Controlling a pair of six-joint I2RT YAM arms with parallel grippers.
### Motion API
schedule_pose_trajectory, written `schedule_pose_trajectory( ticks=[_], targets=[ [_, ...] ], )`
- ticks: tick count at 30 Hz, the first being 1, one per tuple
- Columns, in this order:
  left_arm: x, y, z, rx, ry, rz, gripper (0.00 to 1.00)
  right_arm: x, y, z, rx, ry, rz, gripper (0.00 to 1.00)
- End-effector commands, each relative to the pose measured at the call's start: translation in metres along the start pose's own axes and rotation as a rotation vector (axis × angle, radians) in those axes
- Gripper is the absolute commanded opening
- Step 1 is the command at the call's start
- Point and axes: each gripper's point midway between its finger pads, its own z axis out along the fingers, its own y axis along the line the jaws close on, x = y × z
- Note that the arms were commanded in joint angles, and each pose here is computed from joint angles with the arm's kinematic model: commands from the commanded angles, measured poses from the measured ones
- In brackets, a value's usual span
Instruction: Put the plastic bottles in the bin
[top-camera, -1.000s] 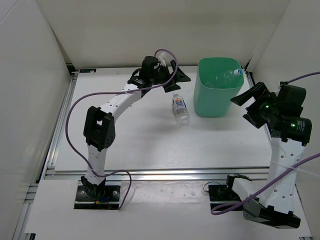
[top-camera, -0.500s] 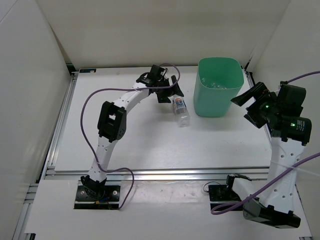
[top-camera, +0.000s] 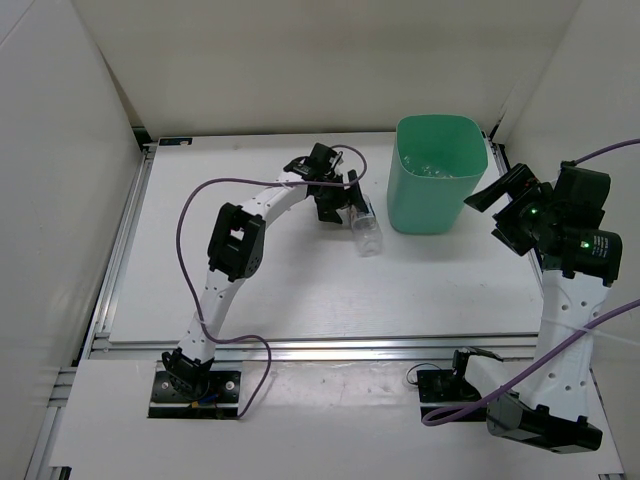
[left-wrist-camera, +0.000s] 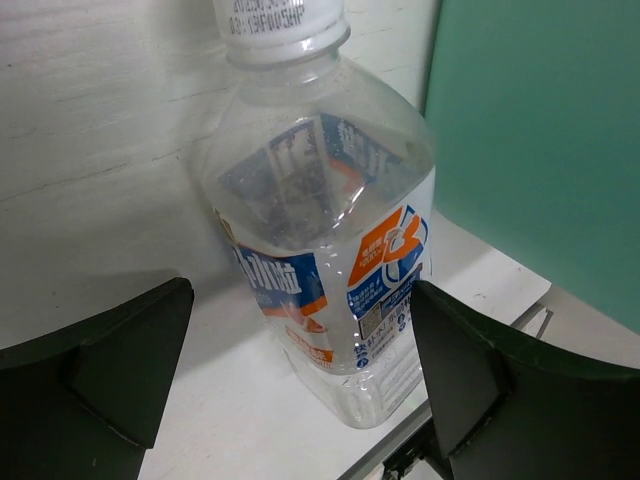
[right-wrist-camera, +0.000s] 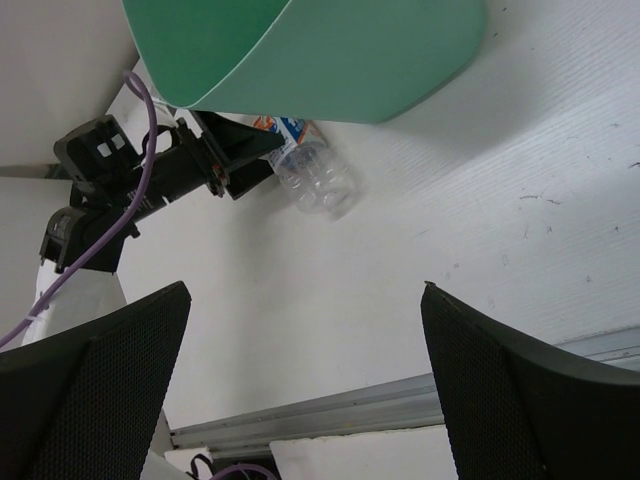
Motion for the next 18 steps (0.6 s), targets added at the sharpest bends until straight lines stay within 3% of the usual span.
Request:
schedule_pose_trajectory(
  ticks=[1, 4, 11, 18],
  targets=[
    [0.015, 0.005, 0.005, -0.027, 0.045, 0.008, 1.0, -0.012, 0.004, -0.006, -0.008, -0.053, -0.042, 1.0],
    [0.023, 0.01, 0.015, -0.038, 0.066, -0.002, 1.0, -0.013, 0.003, -0.006, -0.001, -0.058, -0.042, 1.0],
    [0.006, -0.028, 0.01, 0.037, 0.01, 0.008, 1.0, -0.009, -0.001, -0.004, 0.01, -0.043, -0.036, 1.0],
    [0.032, -0.015, 0.031, 0.041, 0.105, -0.044, 0.97, -0.009, -0.001, -0.004, 0.01, -0.043, -0.036, 1.0]
  ],
)
